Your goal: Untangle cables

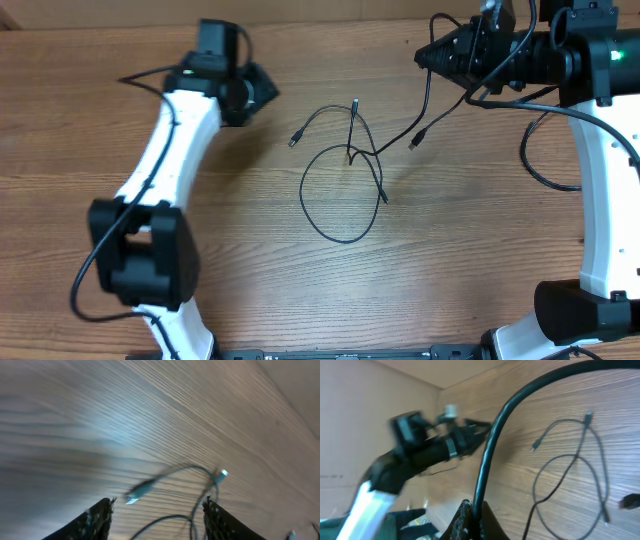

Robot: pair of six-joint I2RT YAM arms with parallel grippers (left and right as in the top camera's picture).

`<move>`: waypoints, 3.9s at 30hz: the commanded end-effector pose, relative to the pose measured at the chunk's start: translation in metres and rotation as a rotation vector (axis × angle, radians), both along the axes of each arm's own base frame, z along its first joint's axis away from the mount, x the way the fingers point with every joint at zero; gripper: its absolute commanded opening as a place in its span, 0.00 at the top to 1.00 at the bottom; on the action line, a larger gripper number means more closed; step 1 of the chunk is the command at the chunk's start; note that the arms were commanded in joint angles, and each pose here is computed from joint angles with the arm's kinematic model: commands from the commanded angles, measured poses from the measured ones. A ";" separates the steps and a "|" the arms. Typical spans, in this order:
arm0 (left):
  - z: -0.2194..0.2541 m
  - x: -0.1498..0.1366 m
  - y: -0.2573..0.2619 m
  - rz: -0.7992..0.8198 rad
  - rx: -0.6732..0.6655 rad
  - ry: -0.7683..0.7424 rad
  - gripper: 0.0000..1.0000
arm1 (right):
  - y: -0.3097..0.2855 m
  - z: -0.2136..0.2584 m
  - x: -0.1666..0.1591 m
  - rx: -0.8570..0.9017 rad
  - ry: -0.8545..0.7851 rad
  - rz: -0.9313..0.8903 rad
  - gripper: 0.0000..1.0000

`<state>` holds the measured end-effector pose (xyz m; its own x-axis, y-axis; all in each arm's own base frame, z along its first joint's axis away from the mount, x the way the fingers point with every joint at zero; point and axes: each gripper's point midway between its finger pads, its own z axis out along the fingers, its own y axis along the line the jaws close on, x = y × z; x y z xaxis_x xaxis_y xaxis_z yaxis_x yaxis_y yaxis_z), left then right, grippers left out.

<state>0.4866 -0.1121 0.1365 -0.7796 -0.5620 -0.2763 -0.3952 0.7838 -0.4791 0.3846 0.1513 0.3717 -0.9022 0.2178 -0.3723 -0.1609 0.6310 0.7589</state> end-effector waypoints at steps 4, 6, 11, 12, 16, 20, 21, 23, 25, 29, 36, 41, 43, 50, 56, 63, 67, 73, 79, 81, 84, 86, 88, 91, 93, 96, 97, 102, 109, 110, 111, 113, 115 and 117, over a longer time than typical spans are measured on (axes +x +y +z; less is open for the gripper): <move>-0.028 0.000 -0.065 -0.124 -0.065 0.016 0.23 | 0.025 0.027 -0.024 0.179 -0.004 0.165 0.96; -0.036 0.002 -0.075 -0.140 -0.060 0.010 0.16 | 0.029 0.031 -0.028 0.202 -0.003 0.187 0.96; -0.064 0.007 -0.083 -0.080 -0.027 0.033 0.18 | 0.046 0.043 -0.044 0.281 0.003 0.285 0.96; -0.070 0.007 -0.086 -0.077 -0.032 0.043 0.25 | 0.050 0.047 -0.049 0.302 0.007 0.310 0.96; -0.089 0.009 -0.095 -0.065 -0.051 0.064 0.42 | 0.064 0.057 -0.067 0.352 -0.053 0.436 0.96; -0.092 0.022 -0.099 -0.063 -0.068 0.021 0.40 | 0.073 0.062 -0.077 0.379 -0.068 0.494 0.96; -0.091 0.025 -0.100 -0.063 -0.071 0.005 0.39 | 0.075 0.063 -0.079 0.379 -0.068 0.502 0.96; -0.088 0.031 -0.102 -0.062 -0.077 -0.023 0.34 | 0.080 0.064 -0.084 0.380 -0.086 0.529 0.96; -0.088 0.035 -0.105 -0.066 -0.084 -0.043 0.32 | 0.085 0.065 -0.088 0.380 -0.098 0.551 0.96; -0.096 0.035 -0.112 -0.054 -0.097 -0.033 0.38 | 0.089 0.070 -0.096 0.396 -0.115 0.585 0.96; -0.121 0.030 -0.116 -0.021 -0.111 0.024 0.61 | 0.088 0.077 -0.101 0.406 -0.141 0.599 0.96; -0.117 0.029 -0.124 -0.035 -0.160 0.030 0.42 | 0.088 0.084 -0.104 0.428 -0.175 0.625 0.96; -0.116 0.029 -0.129 -0.046 -0.172 0.025 0.54 | 0.088 0.087 -0.106 0.441 -0.180 0.638 0.96; -0.116 0.029 -0.134 -0.045 -0.145 0.005 0.85 | 0.088 0.089 -0.109 0.456 -0.171 0.647 0.96; -0.098 0.042 -0.153 -0.085 -0.208 -0.086 0.96 | 0.093 0.088 -0.114 0.459 -0.156 0.663 0.96; -0.072 0.048 -0.181 -0.171 -0.317 -0.175 0.96 | 0.108 0.095 -0.135 0.509 -0.148 0.758 0.96; -0.089 0.042 -0.168 -0.123 -0.243 -0.117 0.96 | 0.108 0.106 -0.142 0.556 -0.185 0.813 0.96; -0.101 0.035 -0.157 -0.130 -0.175 -0.083 0.96 | 0.108 0.115 -0.133 0.543 -0.323 0.840 0.96; -0.096 0.034 -0.148 -0.238 -0.152 -0.102 0.96 | 0.078 0.107 -0.091 0.467 -0.310 0.649 0.96; -0.093 0.036 -0.135 -0.217 -0.152 -0.090 0.96 | 0.058 0.105 -0.072 0.443 -0.294 0.552 0.96; -0.092 0.038 -0.117 -0.184 -0.144 -0.068 0.96 | 0.026 0.109 -0.050 0.441 -0.280 0.436 0.96; -0.097 0.034 -0.104 -0.161 -0.135 -0.028 0.96 | 0.003 0.113 -0.037 0.445 -0.264 0.358 0.96; -0.104 0.026 -0.096 -0.142 -0.134 0.027 0.96 | -0.018 0.116 -0.027 0.442 -0.273 0.295 0.96; -0.111 0.017 -0.090 -0.128 -0.123 0.083 0.96 | -0.046 0.116 -0.011 0.411 -0.301 0.195 0.96; -0.113 0.014 -0.089 -0.128 -0.119 0.099 0.96 | -0.065 0.110 0.002 0.370 -0.302 0.093 0.96; -0.114 0.011 -0.091 -0.134 -0.118 0.107 0.96 | -0.091 0.094 0.019 0.307 -0.260 -0.066 0.96; -0.114 0.010 -0.092 -0.142 -0.119 0.107 0.96 | -0.097 0.089 0.023 0.287 -0.242 -0.110 0.96; -0.110 0.004 -0.104 -0.229 -0.156 0.101 0.96 | -0.141 0.045 0.046 0.091 -0.130 -0.414 0.96; -0.107 0.001 -0.111 -0.260 -0.200 0.107 0.96 | -0.195 -0.008 0.053 -0.156 0.013 -0.687 0.96; -0.107 0.001 -0.110 -0.260 -0.200 0.108 0.96 | -0.199 -0.014 0.053 -0.174 0.030 -0.702 0.96; -0.107 0.001 -0.110 -0.260 -0.200 0.109 0.96 | -0.203 -0.020 0.054 -0.192 0.047 -0.717 0.96; -0.107 0.001 -0.111 -0.260 -0.200 0.109 0.96 | -0.210 -0.032 0.056 -0.222 0.083 -0.740 0.96; -0.107 0.001 -0.111 -0.260 -0.200 0.108 0.95 | -0.216 -0.049 0.057 -0.251 0.135 -0.760 0.96; -0.107 0.001 -0.111 -0.260 -0.200 0.109 0.95 | -0.222 -0.066 0.059 -0.277 0.190 -0.783 0.96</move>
<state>0.4868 -0.2159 0.0127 -0.9131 -0.4024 -0.0651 -0.2956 0.7636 -0.5741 0.4363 -0.0496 0.3328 -0.6110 0.7015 -0.3669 0.4114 0.6773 0.6100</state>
